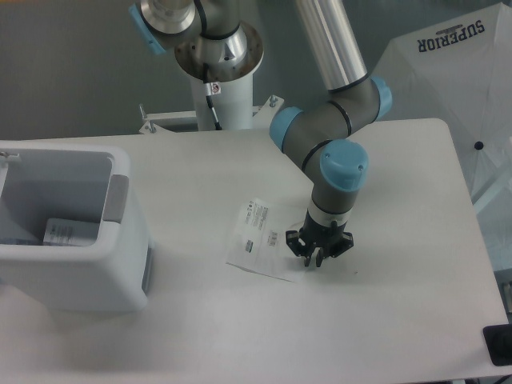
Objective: Place the trash in the trash can
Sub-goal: 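Lower the gripper onto the bag and pinch its edge, then lift the bag and swing it over the trash bin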
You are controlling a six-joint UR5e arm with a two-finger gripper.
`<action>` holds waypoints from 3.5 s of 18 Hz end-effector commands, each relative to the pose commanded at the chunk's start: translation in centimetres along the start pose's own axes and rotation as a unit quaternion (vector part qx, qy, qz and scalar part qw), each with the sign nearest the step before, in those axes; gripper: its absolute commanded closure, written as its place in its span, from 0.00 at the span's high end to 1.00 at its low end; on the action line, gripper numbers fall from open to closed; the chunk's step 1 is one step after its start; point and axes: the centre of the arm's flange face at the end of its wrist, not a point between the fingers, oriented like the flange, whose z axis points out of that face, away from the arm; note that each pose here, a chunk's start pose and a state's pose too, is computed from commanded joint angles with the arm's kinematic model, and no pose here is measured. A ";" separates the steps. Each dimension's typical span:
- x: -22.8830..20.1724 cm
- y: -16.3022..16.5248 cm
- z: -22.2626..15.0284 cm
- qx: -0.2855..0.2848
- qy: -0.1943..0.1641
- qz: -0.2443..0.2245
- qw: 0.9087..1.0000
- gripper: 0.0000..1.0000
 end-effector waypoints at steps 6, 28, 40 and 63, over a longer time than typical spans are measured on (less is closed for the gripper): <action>0.2 0.3 0.1 -0.002 0.002 -0.001 1.000 0.05; 0.8 -1.1 -17.9 0.069 0.047 -0.059 0.995 0.00; 6.7 -4.5 -35.8 0.245 0.117 -0.163 0.948 0.00; 34.3 -4.7 -46.1 0.349 0.226 0.057 0.908 0.00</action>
